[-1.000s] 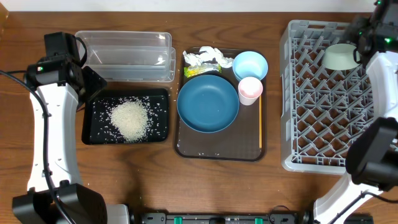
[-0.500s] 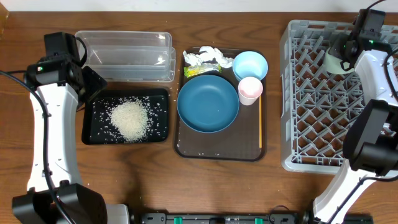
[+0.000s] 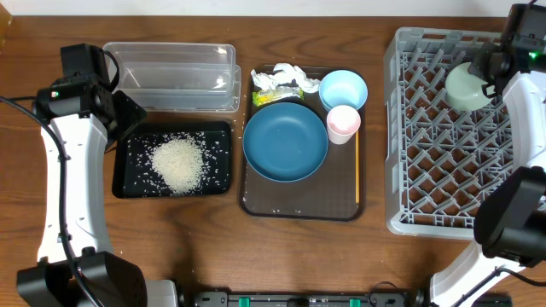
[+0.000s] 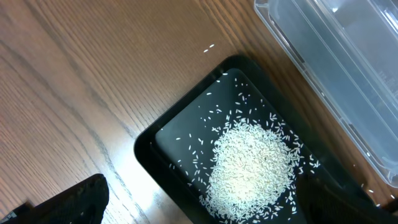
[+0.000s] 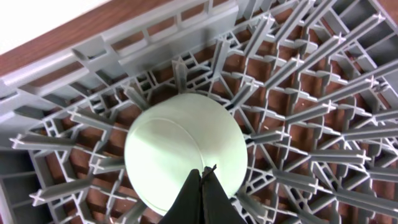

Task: Sort waste into correct bins and load items into the dishwasher rack
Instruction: 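Lower the light-green bowl into the rack's back corner and release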

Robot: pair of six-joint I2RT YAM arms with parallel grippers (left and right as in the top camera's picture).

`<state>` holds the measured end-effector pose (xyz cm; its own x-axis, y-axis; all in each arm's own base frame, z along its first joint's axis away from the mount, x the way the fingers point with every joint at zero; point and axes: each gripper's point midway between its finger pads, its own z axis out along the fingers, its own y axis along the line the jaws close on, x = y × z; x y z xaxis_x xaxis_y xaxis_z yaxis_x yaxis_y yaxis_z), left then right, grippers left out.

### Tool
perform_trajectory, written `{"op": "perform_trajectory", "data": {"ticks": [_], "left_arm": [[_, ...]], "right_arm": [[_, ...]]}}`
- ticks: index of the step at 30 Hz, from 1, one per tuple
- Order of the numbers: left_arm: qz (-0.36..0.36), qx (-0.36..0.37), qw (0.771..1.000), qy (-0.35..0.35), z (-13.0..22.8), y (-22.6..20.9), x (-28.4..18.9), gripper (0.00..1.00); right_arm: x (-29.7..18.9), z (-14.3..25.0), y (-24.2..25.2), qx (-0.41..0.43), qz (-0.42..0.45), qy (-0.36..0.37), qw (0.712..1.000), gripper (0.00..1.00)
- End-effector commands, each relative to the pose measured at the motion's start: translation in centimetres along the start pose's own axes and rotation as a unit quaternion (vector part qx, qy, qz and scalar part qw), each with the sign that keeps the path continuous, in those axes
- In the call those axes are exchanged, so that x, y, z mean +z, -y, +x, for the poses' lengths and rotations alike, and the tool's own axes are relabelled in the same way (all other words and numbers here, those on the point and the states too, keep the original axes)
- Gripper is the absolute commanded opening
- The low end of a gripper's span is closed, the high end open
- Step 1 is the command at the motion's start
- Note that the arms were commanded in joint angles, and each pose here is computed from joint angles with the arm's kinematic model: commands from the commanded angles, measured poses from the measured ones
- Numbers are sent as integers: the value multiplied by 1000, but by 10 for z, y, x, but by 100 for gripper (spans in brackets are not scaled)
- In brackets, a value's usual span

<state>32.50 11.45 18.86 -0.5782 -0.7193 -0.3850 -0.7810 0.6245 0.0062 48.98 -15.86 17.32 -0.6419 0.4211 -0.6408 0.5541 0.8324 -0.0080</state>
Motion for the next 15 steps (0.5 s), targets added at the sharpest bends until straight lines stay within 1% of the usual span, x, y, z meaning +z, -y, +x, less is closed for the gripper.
{"op": "perform_trajectory", "data": {"ticks": [1,4,10,15], "left_arm": [[-3,-7,1000,10,-7,-1,-4,98],[-3,-7,1000,10,-7,-1,-4,98],[-3,-7,1000,10,-7,-1,-4,98],[-3,-7,1000,10,-7,-1,-4,98]], "right_arm": [[2,1,-7,7,-15,-3,1000,1],[15,12,-13,4,-25,-22,999,1],[45,35,-13,-6,-15,-59,998,1],[48,38,-12,-10,-13,-64,998,1]]}}
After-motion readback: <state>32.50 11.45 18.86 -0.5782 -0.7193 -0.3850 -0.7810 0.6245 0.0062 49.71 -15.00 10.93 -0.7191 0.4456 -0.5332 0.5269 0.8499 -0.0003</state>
